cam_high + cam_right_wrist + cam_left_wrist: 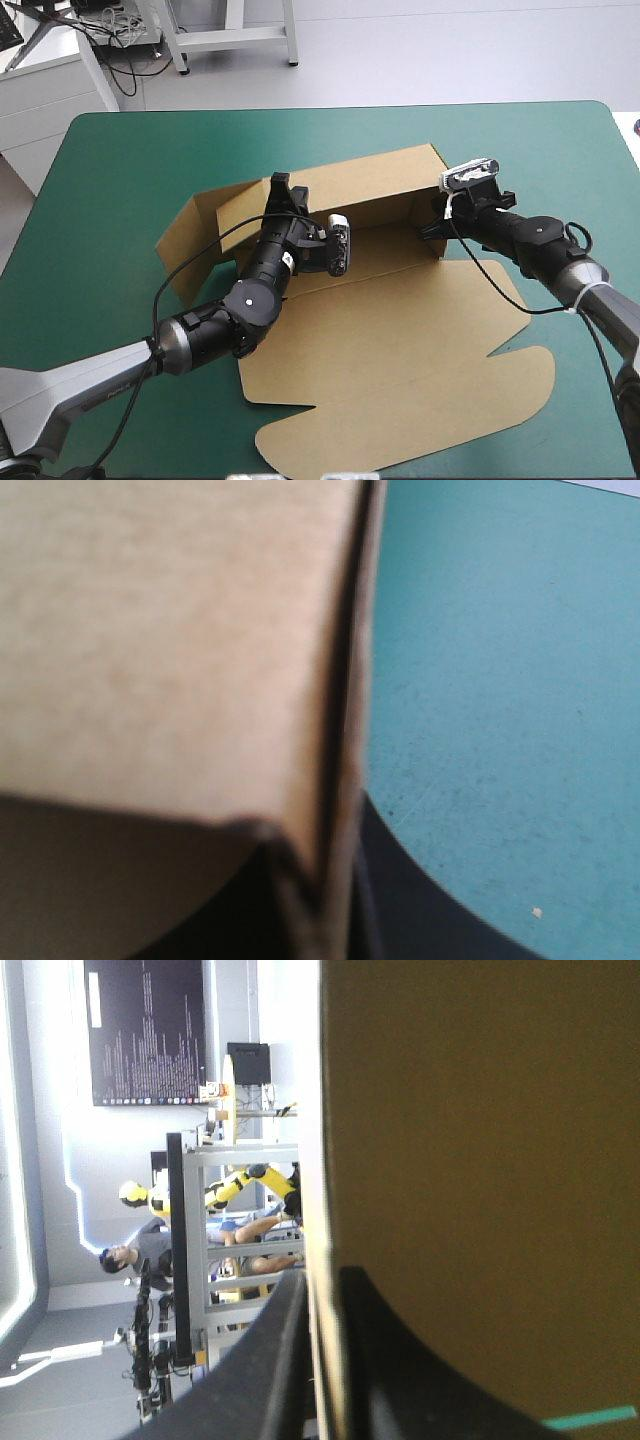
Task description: Fold the box
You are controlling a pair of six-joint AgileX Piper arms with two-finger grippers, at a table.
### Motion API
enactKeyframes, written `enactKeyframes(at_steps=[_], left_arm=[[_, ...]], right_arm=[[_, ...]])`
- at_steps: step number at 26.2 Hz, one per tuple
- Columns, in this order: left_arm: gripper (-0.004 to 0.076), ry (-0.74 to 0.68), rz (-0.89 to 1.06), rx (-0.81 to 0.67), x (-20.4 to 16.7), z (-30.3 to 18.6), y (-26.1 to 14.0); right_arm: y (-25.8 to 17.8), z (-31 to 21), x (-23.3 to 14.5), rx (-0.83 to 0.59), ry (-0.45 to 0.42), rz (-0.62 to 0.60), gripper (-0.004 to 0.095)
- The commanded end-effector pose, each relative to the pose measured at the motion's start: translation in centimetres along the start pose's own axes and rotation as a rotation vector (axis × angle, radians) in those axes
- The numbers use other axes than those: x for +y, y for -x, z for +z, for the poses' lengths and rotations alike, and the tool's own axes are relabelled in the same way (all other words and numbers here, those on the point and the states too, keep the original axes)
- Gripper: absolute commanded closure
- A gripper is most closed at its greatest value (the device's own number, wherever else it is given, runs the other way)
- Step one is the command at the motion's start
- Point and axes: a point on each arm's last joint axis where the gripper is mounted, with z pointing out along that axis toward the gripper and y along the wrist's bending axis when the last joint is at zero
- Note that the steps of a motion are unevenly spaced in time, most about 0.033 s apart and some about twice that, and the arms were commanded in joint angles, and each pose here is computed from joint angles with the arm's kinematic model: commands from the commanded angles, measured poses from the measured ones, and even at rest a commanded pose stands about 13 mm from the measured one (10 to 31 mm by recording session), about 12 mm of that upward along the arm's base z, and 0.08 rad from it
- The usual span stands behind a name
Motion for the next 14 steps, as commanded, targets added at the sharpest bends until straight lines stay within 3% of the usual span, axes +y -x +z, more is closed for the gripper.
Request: enactKeyframes(at_steps=[1, 3, 5, 14], left_arm=[[0.0437, 0.088, 0.030, -0.057, 2.2, -0.9, 0.6], [0.0314, 0.088, 0.029, -0.057, 2.2, -0.9, 0.6], [0.0262, 0.090, 0.018, -0.057, 2.2, -1.0, 0.7], [0.0262, 0.157, 0.038, -0.066, 1.6, -3.6, 3.6]], right_arm=[[0.9, -1.0, 0.6, -0.031, 0.052, -0.036, 0.0923], [0.9, -1.0, 0.6, -0.031, 0.052, -0.036, 0.0923], [0.9, -1.0, 0.6, -0.034, 0.050, -0.032, 0.0923], [2.0, -1.2, -0.6, -0.083, -0.073, 0.035, 0.0922]])
